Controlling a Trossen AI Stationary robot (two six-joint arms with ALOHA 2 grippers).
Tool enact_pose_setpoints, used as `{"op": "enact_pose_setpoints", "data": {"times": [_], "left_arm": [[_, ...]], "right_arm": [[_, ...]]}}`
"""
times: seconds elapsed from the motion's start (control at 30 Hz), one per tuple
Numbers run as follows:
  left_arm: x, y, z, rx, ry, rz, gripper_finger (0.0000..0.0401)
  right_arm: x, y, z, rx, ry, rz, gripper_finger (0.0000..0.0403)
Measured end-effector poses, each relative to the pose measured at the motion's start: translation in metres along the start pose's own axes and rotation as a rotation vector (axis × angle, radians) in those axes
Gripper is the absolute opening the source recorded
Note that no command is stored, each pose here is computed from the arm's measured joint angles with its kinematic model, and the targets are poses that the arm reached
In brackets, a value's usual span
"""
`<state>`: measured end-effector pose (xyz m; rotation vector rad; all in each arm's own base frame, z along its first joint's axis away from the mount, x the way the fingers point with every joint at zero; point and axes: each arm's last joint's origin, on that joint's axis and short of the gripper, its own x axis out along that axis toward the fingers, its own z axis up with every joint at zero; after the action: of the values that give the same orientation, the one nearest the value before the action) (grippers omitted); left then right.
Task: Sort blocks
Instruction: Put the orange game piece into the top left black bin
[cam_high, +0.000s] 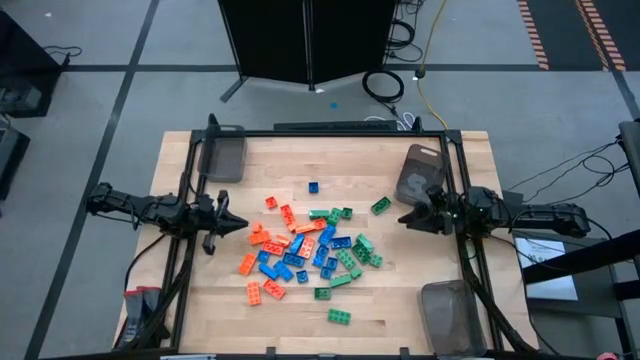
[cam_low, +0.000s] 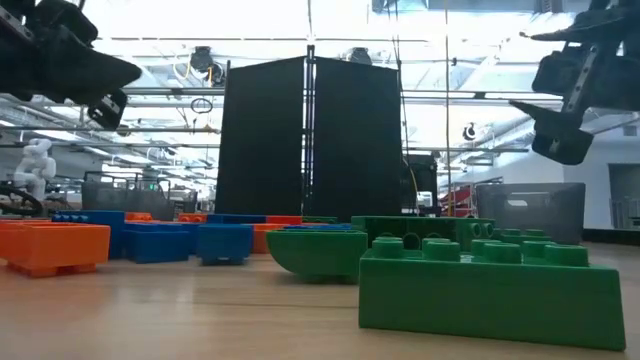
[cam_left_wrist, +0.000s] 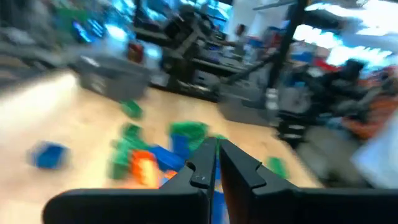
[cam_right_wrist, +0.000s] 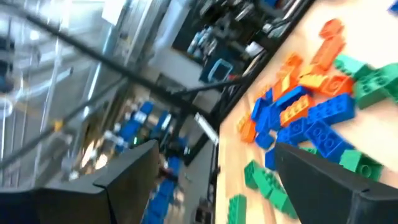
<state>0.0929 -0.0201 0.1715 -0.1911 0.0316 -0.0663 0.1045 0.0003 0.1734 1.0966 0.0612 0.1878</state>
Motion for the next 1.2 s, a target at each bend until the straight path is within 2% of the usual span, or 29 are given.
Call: {"op": "enact_pose_setpoints", "data": {"times": [0.07, 0.27, 0.4, 0.47, 0.53, 0.67, 0.77, 0.83, 0.93, 1.0, 1.1, 1.2], "left_arm": [[0.000, 0.001, 0.003, 0.007, -0.048, 0.034, 0.0023], [-0.005, -0.003, 0.030, -0.031, -0.327, 0.008, 0.0023], [-0.014, -0.005, 0.050, -0.138, -0.548, -0.029, 0.0023], [-0.018, -0.005, 0.057, -0.143, -0.626, -0.031, 0.0023], [-0.024, -0.004, 0.064, -0.125, -0.721, -0.003, 0.0023], [-0.035, 0.000, 0.074, -0.050, -0.856, 0.179, 0.0023], [-0.039, 0.004, 0.076, -0.132, -0.887, 0.289, 0.0023], [-0.039, 0.005, 0.076, -0.198, -0.893, 0.298, 0.0023], [-0.039, 0.005, 0.076, -0.224, -0.895, 0.320, 0.0023], [-0.039, 0.005, 0.076, -0.233, -0.897, 0.317, 0.0023], [-0.043, 0.003, 0.087, -0.308, -0.919, 0.259, 0.0023], [-0.040, -0.004, 0.110, -0.224, -0.788, 0.186, 0.0023]], "right_arm": [[0.000, -0.001, 0.002, 0.025, -0.055, -0.027, 0.0315], [-0.001, -0.004, 0.006, 0.037, -0.234, -0.122, 0.0315], [-0.002, -0.004, 0.011, 0.035, -0.369, -0.161, 0.0315], [-0.003, -0.003, 0.013, 0.031, -0.439, -0.171, 0.0315], [-0.004, -0.001, 0.015, 0.025, -0.492, -0.170, 0.0315], [-0.005, 0.005, 0.019, -0.006, -0.557, -0.125, 0.0315], [-0.006, 0.009, 0.021, -0.052, -0.582, -0.104, 0.0315], [-0.006, 0.009, 0.021, -0.068, -0.584, -0.103, 0.0315], [-0.006, 0.009, 0.021, -0.072, -0.582, -0.107, 0.0315], [-0.006, 0.009, 0.021, -0.078, -0.582, -0.107, 0.0315], [-0.006, 0.009, 0.021, -0.089, -0.581, -0.109, 0.0315], [-0.006, 0.009, 0.021, -0.096, -0.580, -0.111, 0.0315]]}}
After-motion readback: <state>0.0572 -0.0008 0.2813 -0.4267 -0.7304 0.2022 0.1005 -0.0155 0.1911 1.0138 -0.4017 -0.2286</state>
